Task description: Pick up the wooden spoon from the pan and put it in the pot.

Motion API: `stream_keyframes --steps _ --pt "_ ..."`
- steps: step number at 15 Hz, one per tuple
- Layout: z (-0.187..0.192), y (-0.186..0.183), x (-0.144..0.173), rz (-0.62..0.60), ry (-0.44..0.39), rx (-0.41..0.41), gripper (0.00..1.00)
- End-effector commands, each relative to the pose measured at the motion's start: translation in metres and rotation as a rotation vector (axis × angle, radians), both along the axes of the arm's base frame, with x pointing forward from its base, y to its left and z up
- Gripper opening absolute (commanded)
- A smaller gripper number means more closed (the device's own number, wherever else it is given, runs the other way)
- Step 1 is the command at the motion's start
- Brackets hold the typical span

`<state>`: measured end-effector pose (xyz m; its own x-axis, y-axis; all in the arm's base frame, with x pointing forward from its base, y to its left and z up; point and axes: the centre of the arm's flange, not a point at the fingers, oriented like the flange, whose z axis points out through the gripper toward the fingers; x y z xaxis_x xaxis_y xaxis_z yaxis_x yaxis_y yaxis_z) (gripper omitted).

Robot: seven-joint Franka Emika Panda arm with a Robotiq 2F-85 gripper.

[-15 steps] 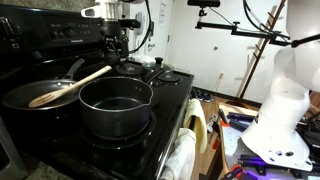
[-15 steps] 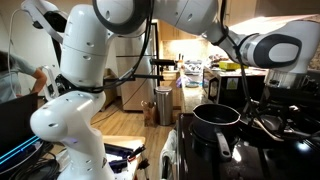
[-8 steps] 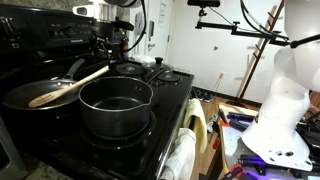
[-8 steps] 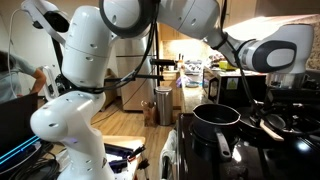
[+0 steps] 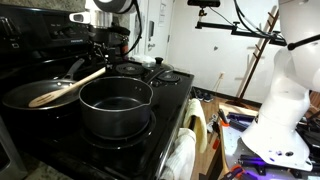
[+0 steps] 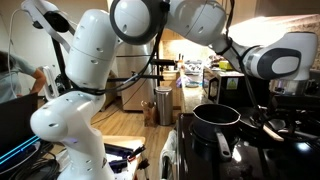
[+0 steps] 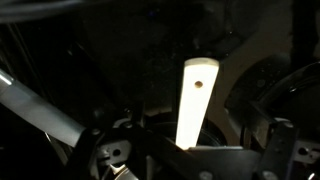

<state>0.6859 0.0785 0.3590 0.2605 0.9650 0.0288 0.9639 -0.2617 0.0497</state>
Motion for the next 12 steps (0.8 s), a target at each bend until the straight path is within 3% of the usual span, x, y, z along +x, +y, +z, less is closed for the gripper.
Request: stream_keyframes --steps 1,5,6,7,12 --pt "-0.007 -0.006 0.012 0.016 -0.001 -0.04 1.0" --pt "-0.016 -0.011 0.016 0.007 0.012 -0.051 1.0" --pt "-0.017 -0.012 0.016 0.007 0.018 -0.051 0.75" --pt "-0.017 -0.012 0.017 0.007 0.013 -0.053 0.74" --pt "-0.011 -0.013 0.02 0.005 -0.007 -0.057 0.41"
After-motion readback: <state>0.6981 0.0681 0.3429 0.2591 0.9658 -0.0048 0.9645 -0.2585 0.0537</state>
